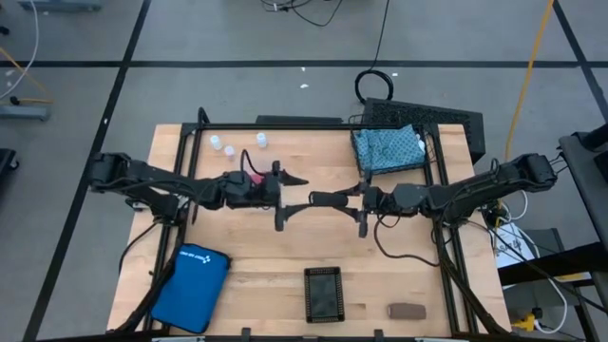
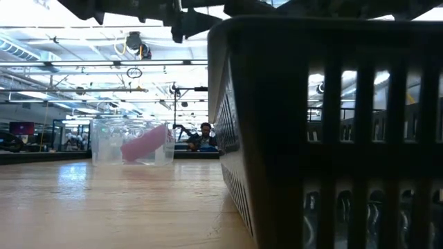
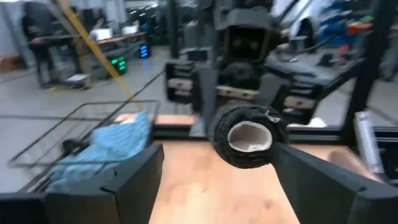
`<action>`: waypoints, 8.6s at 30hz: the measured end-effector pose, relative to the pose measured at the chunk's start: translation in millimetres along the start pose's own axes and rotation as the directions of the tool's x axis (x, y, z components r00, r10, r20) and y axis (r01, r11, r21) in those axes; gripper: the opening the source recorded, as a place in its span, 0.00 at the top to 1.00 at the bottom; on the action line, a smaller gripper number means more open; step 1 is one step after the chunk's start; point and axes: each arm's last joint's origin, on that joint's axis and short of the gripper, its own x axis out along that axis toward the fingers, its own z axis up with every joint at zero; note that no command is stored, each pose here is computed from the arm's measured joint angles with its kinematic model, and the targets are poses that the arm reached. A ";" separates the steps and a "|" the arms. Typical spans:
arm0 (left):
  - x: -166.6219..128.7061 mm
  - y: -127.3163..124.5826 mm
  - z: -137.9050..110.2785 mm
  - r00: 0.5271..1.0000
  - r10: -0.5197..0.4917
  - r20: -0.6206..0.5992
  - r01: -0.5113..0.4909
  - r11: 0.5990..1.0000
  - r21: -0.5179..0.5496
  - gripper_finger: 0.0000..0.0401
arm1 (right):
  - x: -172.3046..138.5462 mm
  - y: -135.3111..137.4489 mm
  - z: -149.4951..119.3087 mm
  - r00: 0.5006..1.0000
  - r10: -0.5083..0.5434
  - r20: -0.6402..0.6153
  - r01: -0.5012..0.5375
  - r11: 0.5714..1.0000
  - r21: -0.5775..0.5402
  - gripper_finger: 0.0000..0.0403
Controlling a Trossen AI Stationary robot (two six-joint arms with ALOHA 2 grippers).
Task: Pick & Place Medicine items
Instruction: Put the black bandage into the transparent bin, then put the brown bandage into the transparent bin
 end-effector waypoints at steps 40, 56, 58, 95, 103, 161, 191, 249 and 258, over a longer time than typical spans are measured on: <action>4.7 8.2 5.3 0.996 -0.065 0.053 0.068 0.996 -0.056 0.65 | 20.2 6.4 -8.4 0.996 0.026 0.082 -0.026 1.000 -0.003 0.61; -21.9 17.4 28.8 0.997 0.070 0.018 -0.070 0.997 0.018 0.88 | -15.2 4.9 18.5 0.995 0.025 0.101 -0.025 1.000 0.002 0.46; -32.8 20.1 29.4 0.991 0.130 -0.018 -0.129 0.991 0.023 0.88 | -26.7 3.4 24.1 0.995 0.037 0.096 -0.039 0.999 0.020 0.44; -145.9 64.6 -131.7 0.760 0.575 -0.303 -0.641 0.739 -0.207 0.79 | -39.7 -5.7 24.6 0.999 0.017 0.032 -0.018 0.999 0.033 0.47; -145.0 63.0 -132.5 0.797 0.515 -0.316 -0.596 0.757 -0.269 0.56 | -39.7 -5.7 24.6 0.999 0.018 0.031 -0.019 0.999 0.033 0.45; -99.8 50.8 -21.0 0.916 0.368 -0.162 -0.402 0.841 -0.361 0.23 | -145.7 223.1 -113.4 0.260 0.349 -0.900 -0.040 0.935 0.351 0.31; -51.1 31.6 -38.5 0.997 0.082 0.000 -0.082 0.994 -0.078 0.23 | 4.6 39.8 -25.6 0.807 -0.432 -0.402 0.316 0.891 -0.325 0.72; -97.6 57.1 2.3 0.774 0.477 -0.417 -0.471 0.873 0.124 0.86 | 50.4 -32.8 -18.9 0.999 -0.031 0.029 0.031 0.999 0.017 0.59; -95.0 68.8 -32.4 0.590 0.490 -0.641 -0.507 0.843 0.178 0.86 | 50.9 -37.2 -20.0 0.999 -0.048 0.019 0.048 0.999 0.020 0.60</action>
